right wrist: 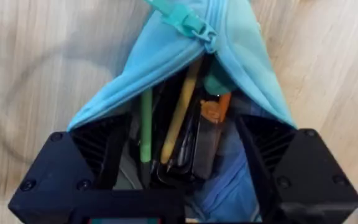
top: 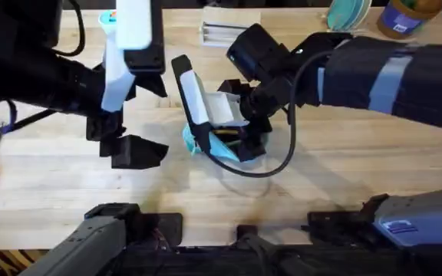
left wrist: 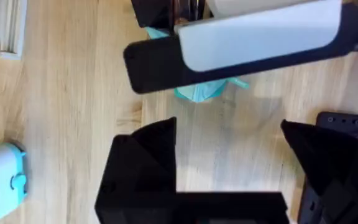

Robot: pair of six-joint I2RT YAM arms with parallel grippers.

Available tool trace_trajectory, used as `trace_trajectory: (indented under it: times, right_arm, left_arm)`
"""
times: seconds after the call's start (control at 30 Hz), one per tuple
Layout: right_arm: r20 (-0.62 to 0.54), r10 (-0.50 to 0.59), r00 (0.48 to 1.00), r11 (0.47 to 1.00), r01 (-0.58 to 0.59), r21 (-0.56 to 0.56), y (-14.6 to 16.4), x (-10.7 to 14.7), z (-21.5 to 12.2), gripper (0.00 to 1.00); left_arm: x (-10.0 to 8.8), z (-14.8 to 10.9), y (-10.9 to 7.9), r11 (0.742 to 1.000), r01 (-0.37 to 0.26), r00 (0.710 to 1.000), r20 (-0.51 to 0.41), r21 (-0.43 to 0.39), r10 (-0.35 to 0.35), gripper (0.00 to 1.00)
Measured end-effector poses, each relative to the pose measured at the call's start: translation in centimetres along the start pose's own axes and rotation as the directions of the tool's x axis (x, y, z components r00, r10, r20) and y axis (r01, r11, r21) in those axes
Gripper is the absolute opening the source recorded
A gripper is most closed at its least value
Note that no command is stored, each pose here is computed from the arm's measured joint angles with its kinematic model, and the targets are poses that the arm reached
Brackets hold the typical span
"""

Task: Unzip the bag, pick up the pens from the table one at a time and place them inside, then zip the bag closed.

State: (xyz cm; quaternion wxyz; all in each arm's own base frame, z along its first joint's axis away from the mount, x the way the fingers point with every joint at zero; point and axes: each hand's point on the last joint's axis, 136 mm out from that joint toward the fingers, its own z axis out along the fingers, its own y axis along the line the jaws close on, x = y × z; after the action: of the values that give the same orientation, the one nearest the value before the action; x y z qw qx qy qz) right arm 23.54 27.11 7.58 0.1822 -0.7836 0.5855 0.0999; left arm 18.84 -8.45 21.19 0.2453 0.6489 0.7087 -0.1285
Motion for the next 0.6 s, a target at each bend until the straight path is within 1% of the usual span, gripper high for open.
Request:
trace_trajectory:
  times: [0.27, 0.37, 0.5, 0.6]
  right_arm:
    - [-0.002, 0.049, 0.999, 0.999, -0.049, -0.001, 0.0, 0.0, 0.0, 0.998]
    - [-0.004, 0.075, 0.997, 0.997, -0.075, -0.001, 0.1, 0.1, 0.0, 0.998]
    - [-0.016, 0.132, 0.991, 0.991, -0.132, -0.009, 0.2, 0.1, -0.3, 0.997]
    - [-0.015, 0.186, 0.982, 0.983, -0.186, 0.008, -0.1, -0.2, -1.5, 0.997]
  left_arm:
    - [0.1, 0.0, -0.2, 1.000, 0.004, 1.000, -0.006, 0.006, -0.004, 0.993]
    - [0.4, 0.0, -0.2, 1.000, -0.005, 1.000, -0.017, 0.009, 0.005, 0.994]
    - [1.2, 0.0, -0.7, 0.999, -0.004, 1.000, -0.023, 0.051, 0.006, 0.993]
    - [2.3, 0.1, -0.8, 0.995, 0.009, 1.000, -0.012, 0.098, -0.008, 0.993]
